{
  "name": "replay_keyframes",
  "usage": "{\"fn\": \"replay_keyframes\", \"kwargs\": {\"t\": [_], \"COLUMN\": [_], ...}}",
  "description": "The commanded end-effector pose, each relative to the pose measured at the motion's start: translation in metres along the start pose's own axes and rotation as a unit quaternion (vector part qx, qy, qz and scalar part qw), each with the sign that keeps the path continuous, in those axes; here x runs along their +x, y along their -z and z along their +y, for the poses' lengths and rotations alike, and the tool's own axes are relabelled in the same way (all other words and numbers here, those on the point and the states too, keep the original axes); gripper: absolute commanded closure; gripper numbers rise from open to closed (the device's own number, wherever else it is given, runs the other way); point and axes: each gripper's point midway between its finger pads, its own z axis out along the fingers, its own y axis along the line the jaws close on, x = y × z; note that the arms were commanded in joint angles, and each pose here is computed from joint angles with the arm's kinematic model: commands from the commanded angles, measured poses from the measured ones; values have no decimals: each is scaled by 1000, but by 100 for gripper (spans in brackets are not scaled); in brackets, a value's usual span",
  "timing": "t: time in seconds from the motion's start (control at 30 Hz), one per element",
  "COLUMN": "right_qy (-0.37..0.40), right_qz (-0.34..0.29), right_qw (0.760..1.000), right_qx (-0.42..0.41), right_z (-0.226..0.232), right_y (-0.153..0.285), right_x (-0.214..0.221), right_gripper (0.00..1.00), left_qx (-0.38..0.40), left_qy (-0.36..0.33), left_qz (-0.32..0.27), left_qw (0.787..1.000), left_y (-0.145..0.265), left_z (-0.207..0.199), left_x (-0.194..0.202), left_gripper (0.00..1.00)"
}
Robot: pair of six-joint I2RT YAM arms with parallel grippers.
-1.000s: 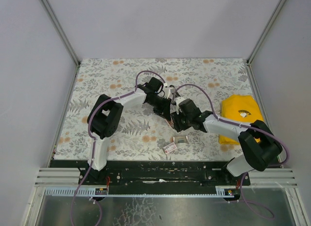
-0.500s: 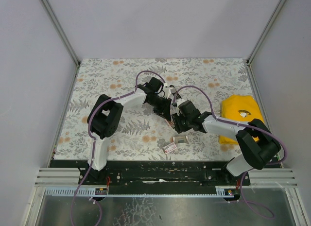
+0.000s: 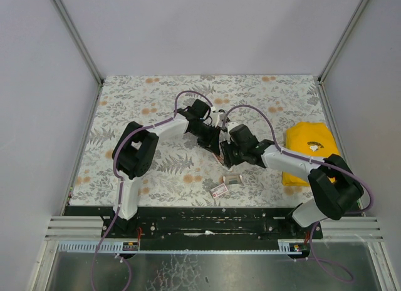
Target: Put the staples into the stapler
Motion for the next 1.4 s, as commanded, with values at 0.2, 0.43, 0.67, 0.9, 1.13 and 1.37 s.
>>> {"fn": "replay_keyframes", "kwargs": {"t": [0.2, 0.43, 0.67, 0.9, 1.13, 1.37], "right_qy": [-5, -8, -13, -19, -21, -34], "right_qz": [-3, 19, 27, 35, 8, -54], "right_qw": [1000, 999, 999, 998, 999, 998], "right_qx": [14, 27, 37, 40, 25, 14], "right_z": [0, -8, -13, -14, -5, 0], "right_y": [-15, -14, -12, -10, 6, 45], "right_x": [-16, 8, 19, 27, 0, -54], "right_gripper": [51, 51, 51, 52, 50, 35], "left_qx": [-8, -10, -15, -23, -41, -64], "left_qy": [-9, -9, -9, -9, 7, 80], "left_qz": [-6, -8, -8, -12, -31, -99], "left_qw": [1000, 1000, 1000, 1000, 999, 990], "left_y": [10, 11, 11, 13, 19, 52], "left_z": [-9, -9, -7, -5, 3, 36], "left_x": [-5, -6, -6, -8, -13, -28], "left_gripper": [100, 100, 100, 100, 100, 100]}}
